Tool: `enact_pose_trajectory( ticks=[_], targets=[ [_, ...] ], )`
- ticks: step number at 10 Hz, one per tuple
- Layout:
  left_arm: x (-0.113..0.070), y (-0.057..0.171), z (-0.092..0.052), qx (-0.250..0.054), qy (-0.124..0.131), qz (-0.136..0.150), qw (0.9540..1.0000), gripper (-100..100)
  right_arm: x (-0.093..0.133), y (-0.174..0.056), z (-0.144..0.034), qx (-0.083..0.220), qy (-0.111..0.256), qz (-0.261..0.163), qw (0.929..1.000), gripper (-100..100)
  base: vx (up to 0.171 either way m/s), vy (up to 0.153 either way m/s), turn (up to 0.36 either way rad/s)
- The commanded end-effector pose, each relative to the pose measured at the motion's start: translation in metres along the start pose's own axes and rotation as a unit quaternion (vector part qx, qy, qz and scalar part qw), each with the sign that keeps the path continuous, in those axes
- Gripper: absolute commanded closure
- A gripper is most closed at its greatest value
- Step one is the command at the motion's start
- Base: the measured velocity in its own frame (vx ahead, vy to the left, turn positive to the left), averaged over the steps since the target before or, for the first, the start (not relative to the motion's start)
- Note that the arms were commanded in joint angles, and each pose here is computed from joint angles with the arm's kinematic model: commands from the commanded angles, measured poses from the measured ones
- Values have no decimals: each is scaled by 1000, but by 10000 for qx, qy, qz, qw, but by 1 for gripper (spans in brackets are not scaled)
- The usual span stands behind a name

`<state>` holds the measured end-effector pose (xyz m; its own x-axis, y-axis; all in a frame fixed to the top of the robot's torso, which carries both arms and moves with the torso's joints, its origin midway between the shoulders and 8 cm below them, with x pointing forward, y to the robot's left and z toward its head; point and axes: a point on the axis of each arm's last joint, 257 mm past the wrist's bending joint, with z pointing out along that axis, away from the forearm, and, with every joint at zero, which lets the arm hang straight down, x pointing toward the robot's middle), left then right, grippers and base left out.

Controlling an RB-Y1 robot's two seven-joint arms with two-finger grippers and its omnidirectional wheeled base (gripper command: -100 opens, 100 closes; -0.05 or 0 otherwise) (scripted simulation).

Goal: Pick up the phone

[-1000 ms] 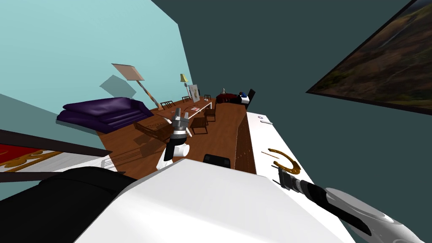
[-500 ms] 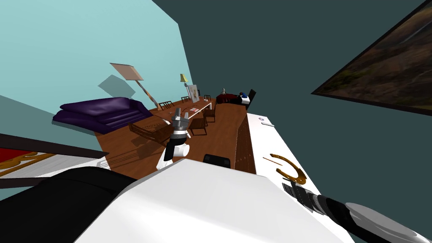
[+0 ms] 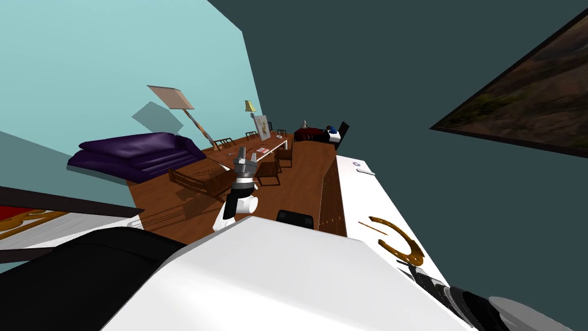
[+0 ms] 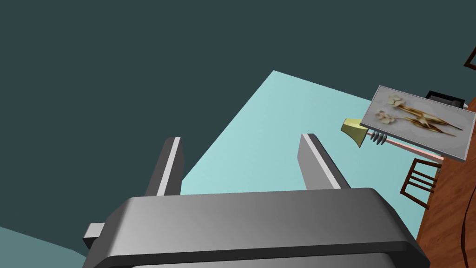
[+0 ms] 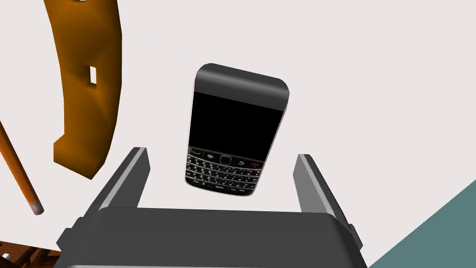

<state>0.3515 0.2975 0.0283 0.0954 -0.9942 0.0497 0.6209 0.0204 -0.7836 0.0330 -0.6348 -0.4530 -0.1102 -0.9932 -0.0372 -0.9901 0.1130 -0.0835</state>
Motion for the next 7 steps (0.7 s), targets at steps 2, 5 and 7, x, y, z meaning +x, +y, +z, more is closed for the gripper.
enact_pose_trajectory(
  ticks=[2, 5, 7],
  targets=[
    [0, 0, 0, 0, 0, 0, 10000, 0, 0, 0, 0, -6, 0, -6, 10000, 0, 13, -7, 2],
    [0, 0, 0, 0, 0, 0, 10000, 0, -12, 16, 24, -9, 11, 103, 9999, -100, 6, -37, 73],
    [0, 0, 0, 0, 0, -1, 10000, 0, -11, 15, 20, -6, 10, 86, 10000, 100, -2, -11, -2]
  ],
)
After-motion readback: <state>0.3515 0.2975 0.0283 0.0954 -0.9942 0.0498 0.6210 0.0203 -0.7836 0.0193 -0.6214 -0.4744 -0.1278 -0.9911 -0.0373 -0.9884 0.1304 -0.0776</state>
